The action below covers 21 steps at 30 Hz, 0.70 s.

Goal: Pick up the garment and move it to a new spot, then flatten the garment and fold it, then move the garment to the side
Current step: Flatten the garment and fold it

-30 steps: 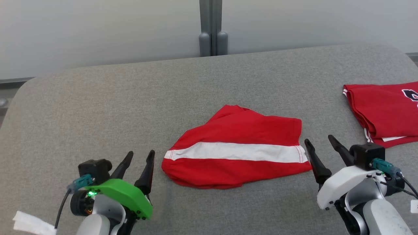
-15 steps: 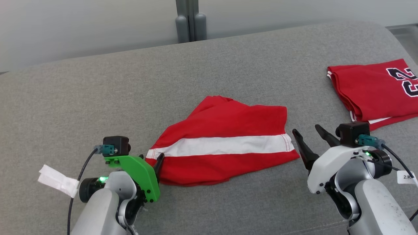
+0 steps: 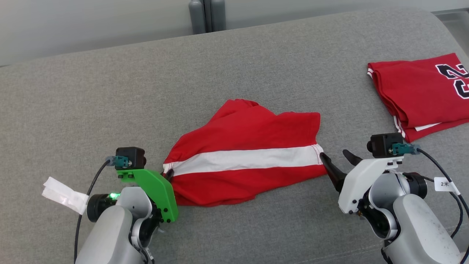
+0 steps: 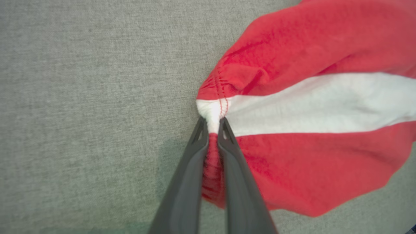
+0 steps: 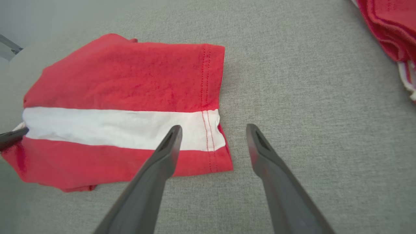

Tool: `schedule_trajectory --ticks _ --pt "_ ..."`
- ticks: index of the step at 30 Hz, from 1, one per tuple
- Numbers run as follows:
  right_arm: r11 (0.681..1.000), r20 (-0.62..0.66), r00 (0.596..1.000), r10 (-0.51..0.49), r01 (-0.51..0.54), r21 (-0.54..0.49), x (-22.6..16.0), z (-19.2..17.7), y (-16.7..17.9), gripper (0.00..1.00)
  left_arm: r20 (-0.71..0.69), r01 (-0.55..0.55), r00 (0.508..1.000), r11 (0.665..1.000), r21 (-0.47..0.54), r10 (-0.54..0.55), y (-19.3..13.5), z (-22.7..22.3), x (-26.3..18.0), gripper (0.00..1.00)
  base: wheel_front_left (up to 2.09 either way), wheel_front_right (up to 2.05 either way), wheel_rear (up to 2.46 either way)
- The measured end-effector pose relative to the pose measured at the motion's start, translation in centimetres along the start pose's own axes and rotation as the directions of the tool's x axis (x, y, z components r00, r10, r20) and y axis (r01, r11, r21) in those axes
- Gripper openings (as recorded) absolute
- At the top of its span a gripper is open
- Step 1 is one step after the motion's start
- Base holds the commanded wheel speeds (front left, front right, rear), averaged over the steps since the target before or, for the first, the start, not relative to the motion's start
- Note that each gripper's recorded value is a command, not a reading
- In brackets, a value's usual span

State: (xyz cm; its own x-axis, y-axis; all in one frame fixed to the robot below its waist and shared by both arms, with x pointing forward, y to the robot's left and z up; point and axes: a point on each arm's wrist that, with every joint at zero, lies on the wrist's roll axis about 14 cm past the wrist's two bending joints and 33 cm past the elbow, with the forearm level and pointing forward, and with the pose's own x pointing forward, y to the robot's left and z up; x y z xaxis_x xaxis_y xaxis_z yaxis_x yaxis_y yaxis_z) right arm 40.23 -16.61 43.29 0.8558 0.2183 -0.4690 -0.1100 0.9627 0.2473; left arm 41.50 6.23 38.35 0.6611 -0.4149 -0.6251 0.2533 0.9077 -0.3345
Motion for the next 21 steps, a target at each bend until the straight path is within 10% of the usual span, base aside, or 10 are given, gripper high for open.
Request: schedule_trajectory --ticks 21 --pt "0.993 -0.167 0.981 0.097 -0.085 0.075 3.8 -2.9 2.5 1.0 0.038 0.016 0.999 0.999 -0.04 -0.014 0.5 0.1 0.6 0.0 0.0 0.0 0.0"
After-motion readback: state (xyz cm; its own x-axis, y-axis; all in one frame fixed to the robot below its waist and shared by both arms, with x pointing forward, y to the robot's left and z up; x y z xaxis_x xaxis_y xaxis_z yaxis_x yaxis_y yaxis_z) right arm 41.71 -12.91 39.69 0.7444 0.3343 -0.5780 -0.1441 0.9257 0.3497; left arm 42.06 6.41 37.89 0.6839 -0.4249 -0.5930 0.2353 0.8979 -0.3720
